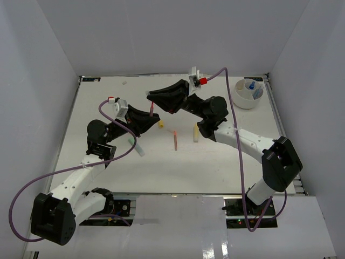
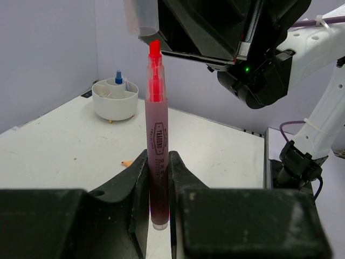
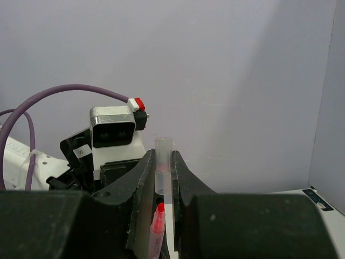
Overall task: Sort the stationery into containers
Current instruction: Close the pen cap on the pen.
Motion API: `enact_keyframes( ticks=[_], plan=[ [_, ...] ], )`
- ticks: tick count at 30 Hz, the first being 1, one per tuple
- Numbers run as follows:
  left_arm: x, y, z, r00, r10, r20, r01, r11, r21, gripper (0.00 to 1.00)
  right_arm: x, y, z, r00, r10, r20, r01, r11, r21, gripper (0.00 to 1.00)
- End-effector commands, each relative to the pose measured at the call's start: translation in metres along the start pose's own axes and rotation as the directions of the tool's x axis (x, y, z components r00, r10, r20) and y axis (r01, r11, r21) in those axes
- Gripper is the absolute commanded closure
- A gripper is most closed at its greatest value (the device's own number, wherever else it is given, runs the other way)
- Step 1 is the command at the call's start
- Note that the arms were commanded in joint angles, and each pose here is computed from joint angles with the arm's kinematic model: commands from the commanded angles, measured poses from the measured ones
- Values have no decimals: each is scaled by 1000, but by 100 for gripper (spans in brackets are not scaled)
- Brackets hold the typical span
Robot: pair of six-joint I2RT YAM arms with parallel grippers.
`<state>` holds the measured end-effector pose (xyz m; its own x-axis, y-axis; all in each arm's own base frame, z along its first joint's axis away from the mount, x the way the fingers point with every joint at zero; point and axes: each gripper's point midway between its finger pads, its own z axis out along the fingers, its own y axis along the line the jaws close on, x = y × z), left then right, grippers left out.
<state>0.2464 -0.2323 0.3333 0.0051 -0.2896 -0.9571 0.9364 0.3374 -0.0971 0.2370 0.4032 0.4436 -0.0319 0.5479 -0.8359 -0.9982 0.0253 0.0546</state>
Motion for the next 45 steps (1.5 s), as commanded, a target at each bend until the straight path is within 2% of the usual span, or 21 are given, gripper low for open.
enact_keyframes(
  ticks=[1,32,45],
  plan=[
    [-12,-3,-1,999,24,32,-24,1000,-2,100,-40,18,5,993,-86,85,89,995,-39,92],
    [-31,-12,1,996,33,82,-35,999,24,100,-23,17,-4,997,-55,62,57,998,-33,92],
    [-44,-13,6,990,42,137,-49,997,51,100,-16,17,-9,997,-24,68,26,999,-34,91]
  ],
)
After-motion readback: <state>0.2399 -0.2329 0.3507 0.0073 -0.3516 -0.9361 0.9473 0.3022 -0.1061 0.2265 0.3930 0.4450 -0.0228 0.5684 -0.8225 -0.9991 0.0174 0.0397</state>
